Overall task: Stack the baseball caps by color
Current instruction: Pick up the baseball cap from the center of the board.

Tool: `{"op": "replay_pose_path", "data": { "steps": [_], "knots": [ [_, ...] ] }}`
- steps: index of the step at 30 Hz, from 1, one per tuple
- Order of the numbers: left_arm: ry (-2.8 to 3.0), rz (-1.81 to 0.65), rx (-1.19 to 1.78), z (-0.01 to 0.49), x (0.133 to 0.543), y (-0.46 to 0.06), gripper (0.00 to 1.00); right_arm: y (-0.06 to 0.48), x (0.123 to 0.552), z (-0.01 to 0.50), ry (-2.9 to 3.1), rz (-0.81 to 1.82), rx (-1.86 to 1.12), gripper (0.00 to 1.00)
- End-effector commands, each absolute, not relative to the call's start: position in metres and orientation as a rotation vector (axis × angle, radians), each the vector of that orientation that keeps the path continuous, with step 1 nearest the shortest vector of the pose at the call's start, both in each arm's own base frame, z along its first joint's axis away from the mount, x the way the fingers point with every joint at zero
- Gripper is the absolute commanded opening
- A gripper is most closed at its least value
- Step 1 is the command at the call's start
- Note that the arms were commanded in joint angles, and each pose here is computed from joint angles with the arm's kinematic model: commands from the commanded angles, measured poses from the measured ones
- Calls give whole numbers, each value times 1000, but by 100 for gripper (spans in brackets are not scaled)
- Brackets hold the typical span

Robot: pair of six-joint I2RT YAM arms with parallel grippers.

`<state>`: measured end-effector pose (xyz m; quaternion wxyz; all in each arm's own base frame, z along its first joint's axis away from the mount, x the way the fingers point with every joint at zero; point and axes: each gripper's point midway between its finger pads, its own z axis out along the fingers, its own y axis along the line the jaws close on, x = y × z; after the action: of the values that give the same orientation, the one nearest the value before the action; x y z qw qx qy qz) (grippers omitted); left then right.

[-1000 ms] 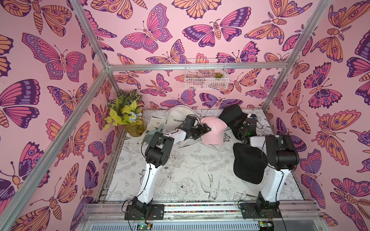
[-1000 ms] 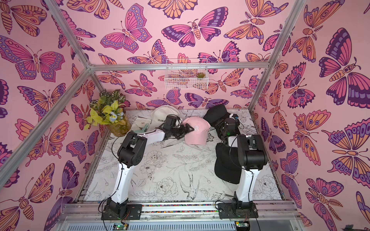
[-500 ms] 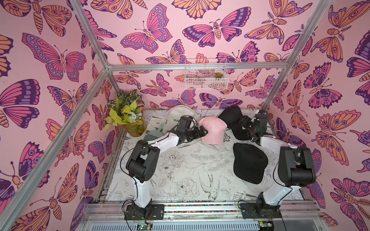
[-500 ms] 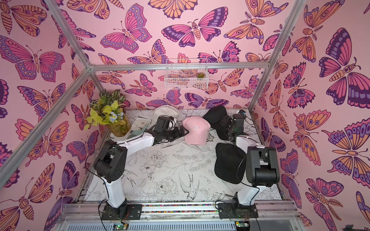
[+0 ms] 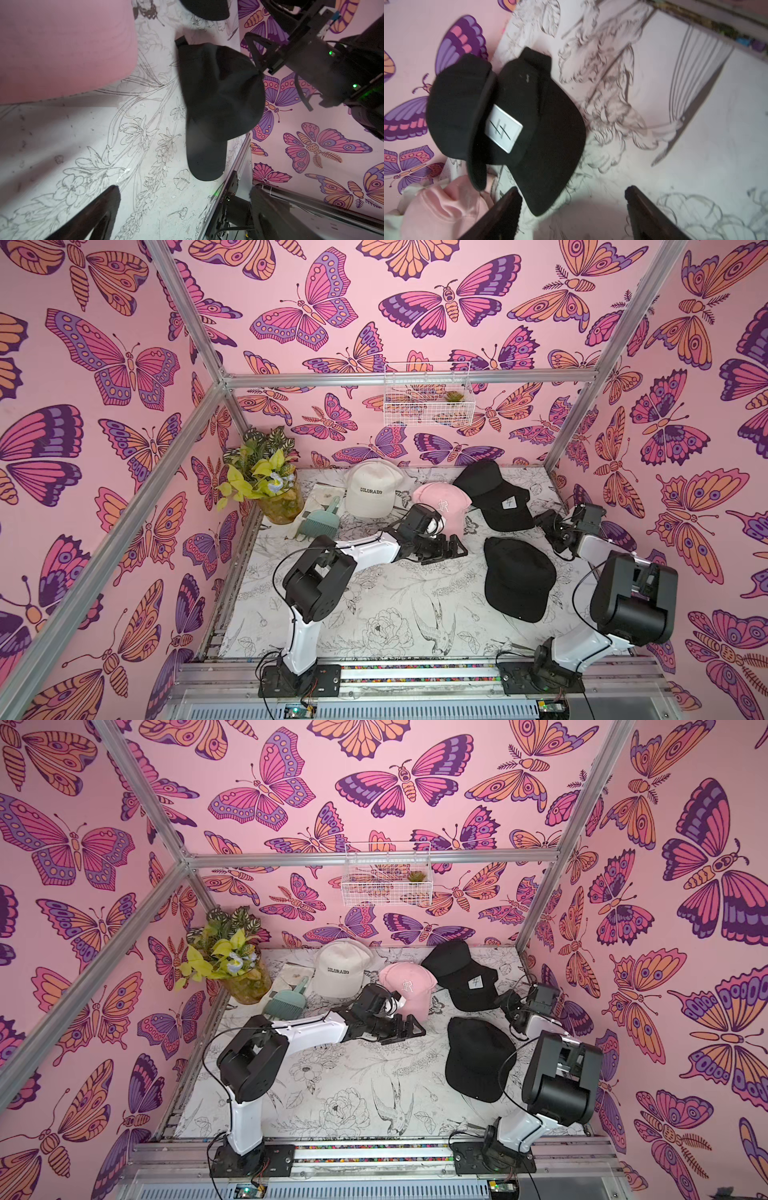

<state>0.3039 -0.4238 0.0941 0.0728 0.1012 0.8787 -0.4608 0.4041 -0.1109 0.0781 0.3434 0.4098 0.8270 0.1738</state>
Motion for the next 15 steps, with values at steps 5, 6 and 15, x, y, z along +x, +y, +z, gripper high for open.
{"op": "replay_pose_path", "data": {
  "steps": [5,6,15],
  "knots": [
    [2633,-1349,286,73,330,-432,100,-97,404,54,2066,635,1221,81],
    [2625,-1335,286,70,336,-434,99,-93,407,53,2041,691,1235,81],
    [2612,-1315,221,53,375,-439,100,-67,447,41,1870,988,1238,78]
  ]
}}
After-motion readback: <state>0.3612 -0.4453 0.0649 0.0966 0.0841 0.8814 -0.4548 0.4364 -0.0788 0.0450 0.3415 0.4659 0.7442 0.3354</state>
